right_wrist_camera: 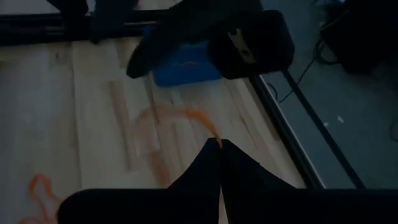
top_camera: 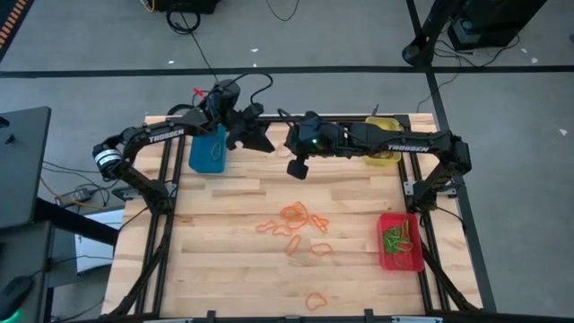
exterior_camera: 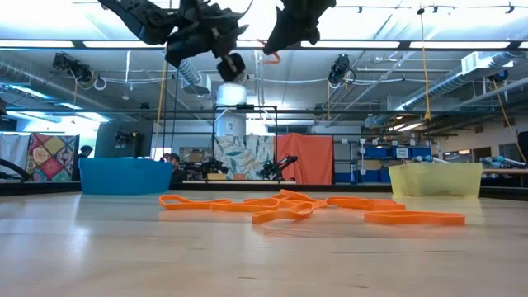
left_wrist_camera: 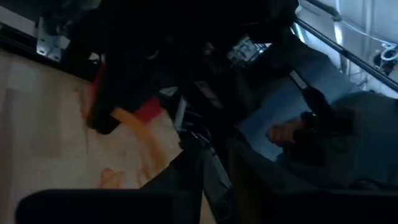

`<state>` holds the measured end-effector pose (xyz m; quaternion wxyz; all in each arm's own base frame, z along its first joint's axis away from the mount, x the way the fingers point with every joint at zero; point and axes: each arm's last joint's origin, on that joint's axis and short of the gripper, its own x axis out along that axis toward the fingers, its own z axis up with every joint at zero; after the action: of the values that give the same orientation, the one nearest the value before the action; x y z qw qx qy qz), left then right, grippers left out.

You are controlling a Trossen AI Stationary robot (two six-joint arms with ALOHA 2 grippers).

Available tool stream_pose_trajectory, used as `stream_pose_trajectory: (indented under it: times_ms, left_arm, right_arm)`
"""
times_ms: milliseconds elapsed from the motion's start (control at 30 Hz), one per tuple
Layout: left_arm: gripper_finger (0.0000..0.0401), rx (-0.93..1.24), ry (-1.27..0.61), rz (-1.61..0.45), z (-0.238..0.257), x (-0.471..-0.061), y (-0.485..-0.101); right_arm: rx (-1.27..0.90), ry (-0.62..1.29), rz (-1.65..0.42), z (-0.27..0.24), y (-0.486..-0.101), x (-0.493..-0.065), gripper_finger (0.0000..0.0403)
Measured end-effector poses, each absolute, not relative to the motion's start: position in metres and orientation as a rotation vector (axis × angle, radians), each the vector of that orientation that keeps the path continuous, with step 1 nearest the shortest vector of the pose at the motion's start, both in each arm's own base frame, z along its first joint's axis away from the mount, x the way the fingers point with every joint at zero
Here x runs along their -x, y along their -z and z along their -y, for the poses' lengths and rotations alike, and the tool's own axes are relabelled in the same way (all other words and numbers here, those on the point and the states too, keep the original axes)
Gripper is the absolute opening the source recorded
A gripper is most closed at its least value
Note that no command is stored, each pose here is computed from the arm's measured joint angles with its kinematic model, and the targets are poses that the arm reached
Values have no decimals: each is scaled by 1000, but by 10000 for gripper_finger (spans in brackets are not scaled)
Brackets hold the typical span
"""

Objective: Sort rubber bands into baskets
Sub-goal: Put the orange rubber band into the blue bin

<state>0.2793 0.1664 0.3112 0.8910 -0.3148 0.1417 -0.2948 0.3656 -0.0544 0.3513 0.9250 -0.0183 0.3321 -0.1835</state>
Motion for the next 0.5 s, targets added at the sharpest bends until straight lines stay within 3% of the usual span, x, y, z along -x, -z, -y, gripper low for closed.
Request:
stream_pose_trajectory:
  times_ms: [500]
  left_arm:
    - [90, 618, 399, -236, -174, -282, -313]
  right_arm:
    - [105, 287, -624, 60, -357, -369, 9]
